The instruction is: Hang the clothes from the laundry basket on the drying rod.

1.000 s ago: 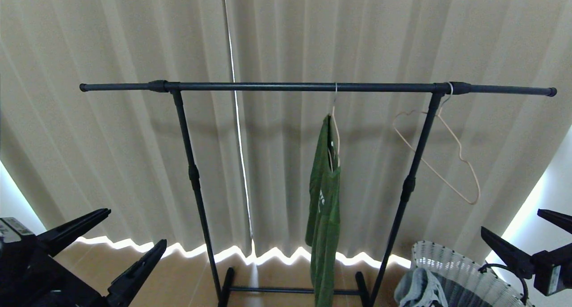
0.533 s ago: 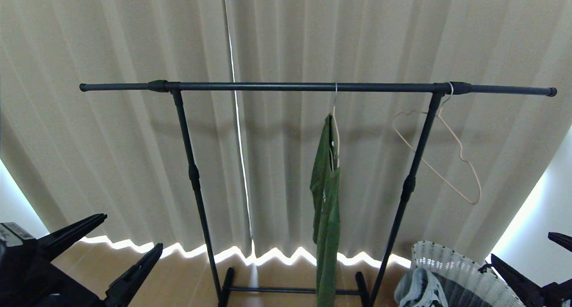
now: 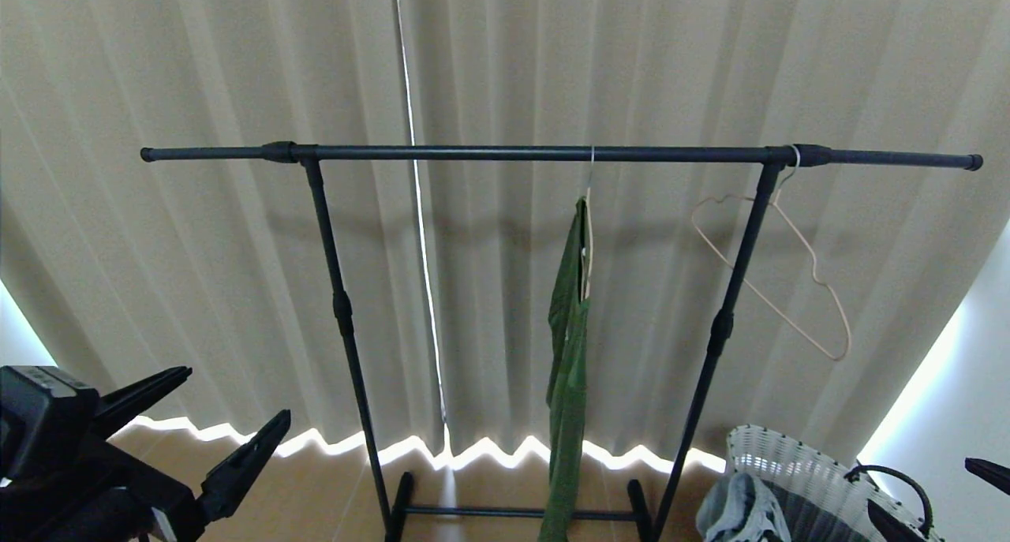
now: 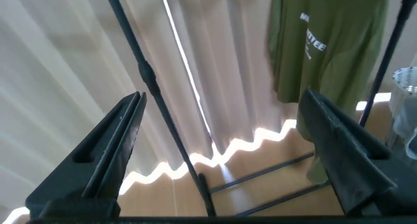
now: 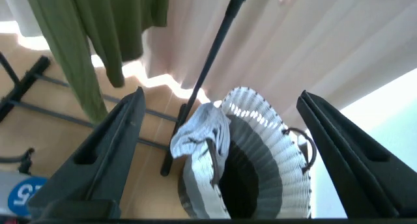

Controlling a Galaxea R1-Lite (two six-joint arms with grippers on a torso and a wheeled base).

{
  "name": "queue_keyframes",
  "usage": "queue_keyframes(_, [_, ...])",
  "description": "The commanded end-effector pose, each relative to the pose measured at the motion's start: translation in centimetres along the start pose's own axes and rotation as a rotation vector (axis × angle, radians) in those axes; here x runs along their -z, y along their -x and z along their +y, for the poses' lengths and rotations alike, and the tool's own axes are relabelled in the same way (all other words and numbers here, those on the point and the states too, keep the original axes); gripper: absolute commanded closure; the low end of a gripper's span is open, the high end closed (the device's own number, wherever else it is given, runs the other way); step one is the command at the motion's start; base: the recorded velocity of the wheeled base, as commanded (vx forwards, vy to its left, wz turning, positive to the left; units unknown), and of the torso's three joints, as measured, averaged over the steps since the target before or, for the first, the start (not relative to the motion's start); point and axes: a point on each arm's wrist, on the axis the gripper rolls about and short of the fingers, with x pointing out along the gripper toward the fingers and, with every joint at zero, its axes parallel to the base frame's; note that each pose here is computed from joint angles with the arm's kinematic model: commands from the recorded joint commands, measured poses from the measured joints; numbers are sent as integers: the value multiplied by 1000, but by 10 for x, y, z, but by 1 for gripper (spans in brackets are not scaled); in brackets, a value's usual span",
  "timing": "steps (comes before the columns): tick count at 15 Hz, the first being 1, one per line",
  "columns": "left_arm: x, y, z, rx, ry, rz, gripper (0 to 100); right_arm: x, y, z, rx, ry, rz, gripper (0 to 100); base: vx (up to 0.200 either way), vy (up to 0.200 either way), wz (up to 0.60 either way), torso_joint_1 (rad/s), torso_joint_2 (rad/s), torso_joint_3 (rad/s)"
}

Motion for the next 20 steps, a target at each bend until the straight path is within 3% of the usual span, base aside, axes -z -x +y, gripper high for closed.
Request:
queue_keyframes(1, [5,-16,-1,3,-4,70,0,4,-2,1,-6,9,46,0,0,0,0,0,0,0])
queue_keyframes(3, [11,-30,-1,-6,0,130,0,4,-11,2,-13,11,112,0,0,0,0,0,0,0])
queue_keyframes(5, [13,-32,0,-8,23,143,0,6,-18,1,2,-4,166,0,0,0,0,0,0,0])
queue_keyframes(13, [6,-26,7,-50,32,94,0,8,-18,-3,44,-22,182,0,0,0,0,0,0,0])
queue_keyframes(20, [2,-13,8,-58,31,48,0,10,-17,-2,44,-21,189,0,0,0,0,-173,411,230])
